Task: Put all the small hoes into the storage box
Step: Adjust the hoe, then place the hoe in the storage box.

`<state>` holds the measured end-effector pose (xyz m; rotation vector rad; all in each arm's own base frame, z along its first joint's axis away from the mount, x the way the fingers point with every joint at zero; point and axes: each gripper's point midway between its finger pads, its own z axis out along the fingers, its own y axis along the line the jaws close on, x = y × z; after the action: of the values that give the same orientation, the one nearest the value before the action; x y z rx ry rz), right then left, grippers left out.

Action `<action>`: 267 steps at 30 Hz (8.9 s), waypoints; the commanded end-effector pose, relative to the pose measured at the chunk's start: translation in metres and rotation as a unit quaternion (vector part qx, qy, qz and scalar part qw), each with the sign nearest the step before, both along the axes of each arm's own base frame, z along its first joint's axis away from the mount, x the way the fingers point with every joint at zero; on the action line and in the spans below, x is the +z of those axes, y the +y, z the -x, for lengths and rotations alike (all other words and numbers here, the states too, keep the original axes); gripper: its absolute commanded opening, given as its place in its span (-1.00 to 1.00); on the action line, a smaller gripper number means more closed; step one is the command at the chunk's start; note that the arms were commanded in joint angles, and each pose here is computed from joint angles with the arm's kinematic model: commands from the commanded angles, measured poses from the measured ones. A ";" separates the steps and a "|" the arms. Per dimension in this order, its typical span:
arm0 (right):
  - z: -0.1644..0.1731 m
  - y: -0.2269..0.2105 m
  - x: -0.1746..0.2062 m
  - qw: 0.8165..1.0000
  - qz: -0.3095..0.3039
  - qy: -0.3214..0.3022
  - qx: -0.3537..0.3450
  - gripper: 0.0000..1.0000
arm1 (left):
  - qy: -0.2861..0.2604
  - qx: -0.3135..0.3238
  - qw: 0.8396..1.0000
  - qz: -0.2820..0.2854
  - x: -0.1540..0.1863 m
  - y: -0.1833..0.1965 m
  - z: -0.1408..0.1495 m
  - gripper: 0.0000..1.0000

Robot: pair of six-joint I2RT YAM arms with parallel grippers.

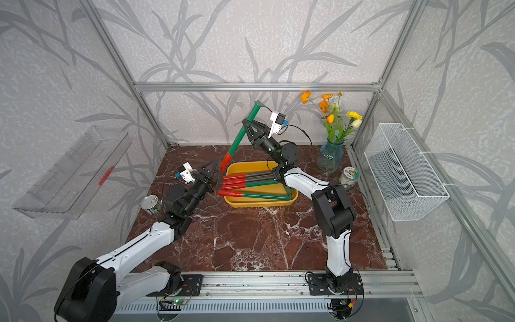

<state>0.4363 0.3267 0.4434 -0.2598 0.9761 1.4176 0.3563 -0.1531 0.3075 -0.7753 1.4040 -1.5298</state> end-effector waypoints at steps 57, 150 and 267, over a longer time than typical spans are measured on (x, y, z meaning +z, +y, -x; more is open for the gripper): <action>0.033 -0.030 0.060 0.996 -0.054 -0.071 0.003 -1.00 | -0.150 0.086 0.977 0.124 0.069 -0.009 -0.051 0.37; 0.086 -0.037 -0.212 0.961 0.119 0.249 -0.021 -0.07 | -0.183 0.176 0.963 0.087 0.075 0.014 -0.112 -1.00; 0.064 -0.036 -0.263 0.658 0.724 0.074 0.193 -1.00 | -0.068 0.161 0.935 -0.309 -0.001 0.088 -0.001 0.53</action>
<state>0.3778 0.2971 0.1742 -1.5183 2.2398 0.6810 0.3630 -0.0688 0.3105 -0.4862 1.4301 -0.8396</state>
